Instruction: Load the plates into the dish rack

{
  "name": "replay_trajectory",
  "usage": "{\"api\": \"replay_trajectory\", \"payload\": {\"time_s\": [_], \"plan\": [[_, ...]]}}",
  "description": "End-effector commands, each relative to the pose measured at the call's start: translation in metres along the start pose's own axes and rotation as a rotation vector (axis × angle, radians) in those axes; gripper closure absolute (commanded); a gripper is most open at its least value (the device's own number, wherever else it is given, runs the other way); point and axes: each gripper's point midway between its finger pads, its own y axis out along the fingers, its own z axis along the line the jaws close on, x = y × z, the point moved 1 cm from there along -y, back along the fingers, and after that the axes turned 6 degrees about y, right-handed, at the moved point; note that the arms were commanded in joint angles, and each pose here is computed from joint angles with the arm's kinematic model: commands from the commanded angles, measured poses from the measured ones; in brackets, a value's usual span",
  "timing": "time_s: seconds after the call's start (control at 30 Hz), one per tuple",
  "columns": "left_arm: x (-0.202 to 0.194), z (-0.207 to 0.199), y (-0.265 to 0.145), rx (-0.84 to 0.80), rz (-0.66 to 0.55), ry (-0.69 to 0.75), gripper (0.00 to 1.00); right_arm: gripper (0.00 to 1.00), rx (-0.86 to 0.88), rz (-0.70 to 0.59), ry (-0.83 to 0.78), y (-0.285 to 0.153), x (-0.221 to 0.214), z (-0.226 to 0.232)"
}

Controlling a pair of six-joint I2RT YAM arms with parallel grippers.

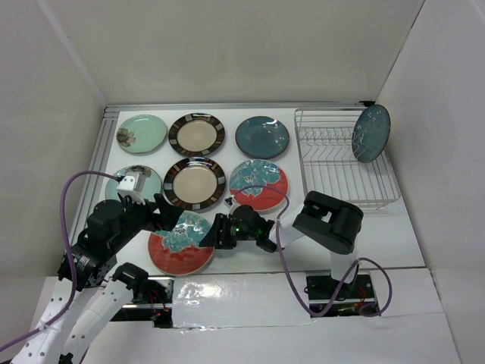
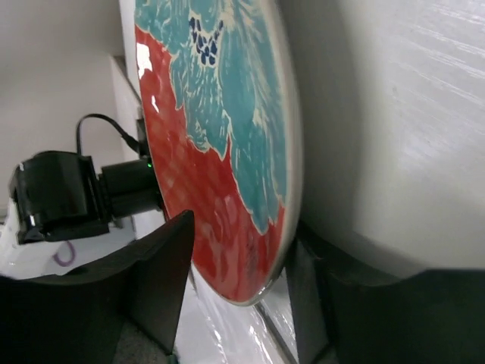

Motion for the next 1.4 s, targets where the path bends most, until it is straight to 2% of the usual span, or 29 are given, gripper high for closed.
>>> {"api": "replay_trajectory", "payload": {"time_s": [0.0, 0.13, 0.17, 0.23, 0.27, 0.4, 0.43, 0.5, 0.53, 0.7, 0.83, 1.0, 1.2, 1.23, 1.37], "plan": [[0.012, -0.006, -0.001, -0.029, -0.05, 0.022, 0.0, 0.48, -0.05, 0.013, 0.019, 0.011, -0.01, -0.022], [0.012, -0.006, -0.001, -0.029, -0.05, 0.022, 0.0, 0.7, -0.07, 0.027, 0.011, 0.012, -0.016, -0.029], [0.012, -0.006, -0.001, -0.029, -0.05, 0.022, 0.0, 0.8, -0.078, 0.03, -0.001, 0.011, -0.016, -0.031], [0.012, -0.006, -0.001, -0.029, -0.05, 0.022, 0.0, 0.9, -0.094, 0.025, -0.018, 0.009, -0.015, -0.033], [0.012, -0.006, -0.001, -0.029, -0.05, 0.022, 0.0, 0.99, -0.118, 0.034, -0.033, 0.006, -0.016, -0.036], [0.012, -0.006, -0.001, -0.029, -0.05, 0.022, 0.0, 1.0, -0.172, 0.0, -0.122, -0.005, -0.007, -0.023], [0.012, -0.006, -0.001, -0.029, -0.05, 0.022, 0.0, 1.0, -0.168, -0.035, -0.182, -0.015, 0.004, 0.0], [0.012, -0.006, -0.001, -0.029, -0.05, 0.022, 0.0, 1.0, -0.24, -0.051, -0.24, -0.021, 0.01, 0.002], [0.012, -0.006, -0.001, -0.029, -0.05, 0.022, 0.0, 1.0, -0.241, -0.111, -0.276, -0.03, 0.024, 0.019], [0.012, -0.006, -0.001, -0.029, -0.05, 0.022, 0.0, 1.0, -0.319, -0.252, -0.414, -0.084, 0.067, 0.076], [0.012, -0.006, -0.001, -0.029, -0.05, 0.022, 0.0, 1.0, -0.345, -0.414, -0.495, -0.146, 0.11, 0.127], [0.012, -0.006, -0.001, -0.029, -0.05, 0.022, 0.0, 1.0, -0.469, -0.626, -0.611, -0.232, 0.172, 0.167], [0.012, -0.006, -0.001, -0.029, -0.05, 0.022, 0.0, 1.0, -0.647, -0.905, -0.656, -0.348, 0.261, 0.174], [0.012, -0.006, -0.001, -0.029, -0.05, 0.022, 0.0, 1.0, -0.709, -0.985, -0.663, -0.382, 0.283, 0.17], [0.012, -0.006, -0.001, -0.029, -0.05, 0.022, 0.0, 1.0, -0.838, -1.121, -0.688, -0.456, 0.322, 0.159]]}}
